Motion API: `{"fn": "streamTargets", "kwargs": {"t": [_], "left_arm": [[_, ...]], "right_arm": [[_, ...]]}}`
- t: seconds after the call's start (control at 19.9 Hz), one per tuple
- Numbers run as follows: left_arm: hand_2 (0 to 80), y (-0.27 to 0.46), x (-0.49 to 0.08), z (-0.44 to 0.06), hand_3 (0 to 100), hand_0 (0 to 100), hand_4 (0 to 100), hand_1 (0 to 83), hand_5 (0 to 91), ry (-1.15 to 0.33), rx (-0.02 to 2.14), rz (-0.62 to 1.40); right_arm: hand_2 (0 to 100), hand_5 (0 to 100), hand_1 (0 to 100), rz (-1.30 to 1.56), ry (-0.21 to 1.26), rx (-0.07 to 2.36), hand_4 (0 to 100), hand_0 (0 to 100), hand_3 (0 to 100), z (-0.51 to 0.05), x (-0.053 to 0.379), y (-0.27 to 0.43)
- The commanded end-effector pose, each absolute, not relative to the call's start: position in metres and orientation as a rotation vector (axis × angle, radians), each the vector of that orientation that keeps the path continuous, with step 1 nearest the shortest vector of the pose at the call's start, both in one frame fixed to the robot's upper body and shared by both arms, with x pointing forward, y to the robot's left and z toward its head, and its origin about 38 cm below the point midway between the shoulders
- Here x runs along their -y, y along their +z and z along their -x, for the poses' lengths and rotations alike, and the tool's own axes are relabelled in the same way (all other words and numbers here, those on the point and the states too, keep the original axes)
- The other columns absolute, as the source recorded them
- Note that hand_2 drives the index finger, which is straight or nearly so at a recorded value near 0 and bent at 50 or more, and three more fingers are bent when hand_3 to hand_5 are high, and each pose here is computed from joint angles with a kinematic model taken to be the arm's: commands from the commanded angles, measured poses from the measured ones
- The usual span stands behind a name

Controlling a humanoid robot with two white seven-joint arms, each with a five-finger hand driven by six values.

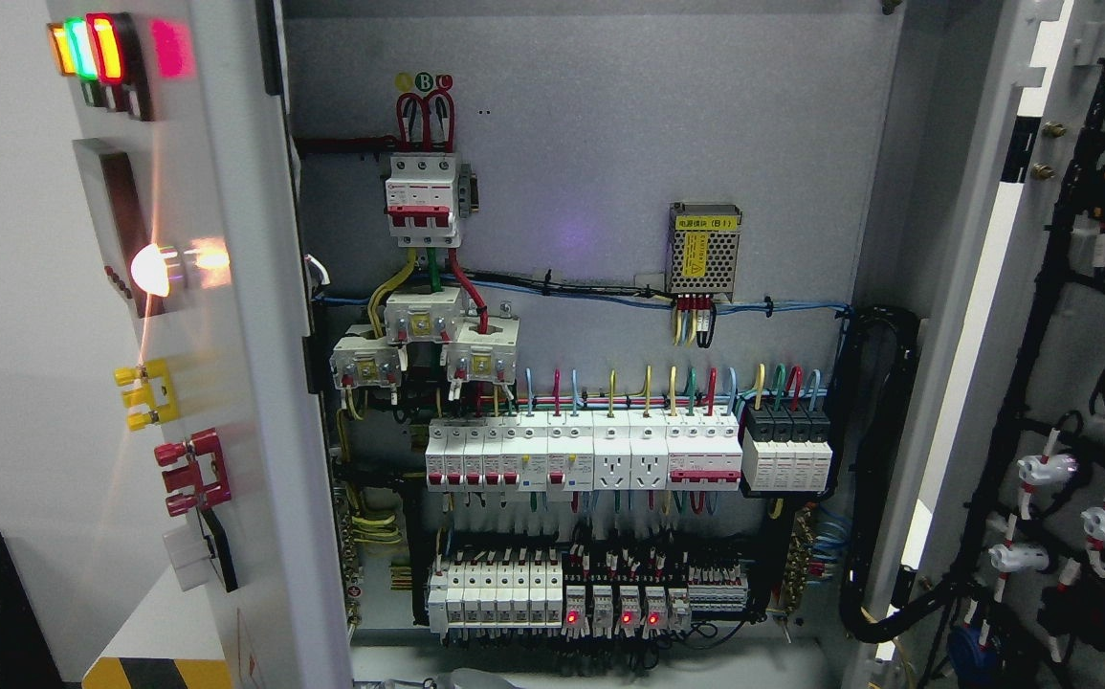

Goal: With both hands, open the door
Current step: 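Swing the indicator-light door wide open with the right hand, then withdraw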

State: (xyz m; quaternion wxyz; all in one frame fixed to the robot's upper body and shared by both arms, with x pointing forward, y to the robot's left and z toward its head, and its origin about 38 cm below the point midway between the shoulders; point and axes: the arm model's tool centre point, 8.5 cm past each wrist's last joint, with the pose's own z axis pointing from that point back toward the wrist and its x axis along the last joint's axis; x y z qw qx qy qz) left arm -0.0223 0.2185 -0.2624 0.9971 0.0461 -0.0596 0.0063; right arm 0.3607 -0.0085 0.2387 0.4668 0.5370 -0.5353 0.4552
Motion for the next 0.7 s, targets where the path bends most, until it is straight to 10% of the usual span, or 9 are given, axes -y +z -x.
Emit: {"fn": "streamTargets", "kwargs": {"t": [0.0, 0.65], "left_arm": [[0.0, -0.263, -0.218, 0.02, 0, 0, 0, 0.0, 0.0, -0.001, 0.128, -0.091], [0.0, -0.263, -0.218, 0.02, 0, 0, 0, 0.0, 0.0, -0.002, 0.128, -0.09]], "right_arm": [[0, 0, 0, -1.394, 1.12, 1.284, 0, 0, 0, -0.351, -0.023, 0.24], [0, 0, 0, -1.373, 1.235, 1.257, 0, 0, 0, -0.335, -0.057, 0.239]]}}
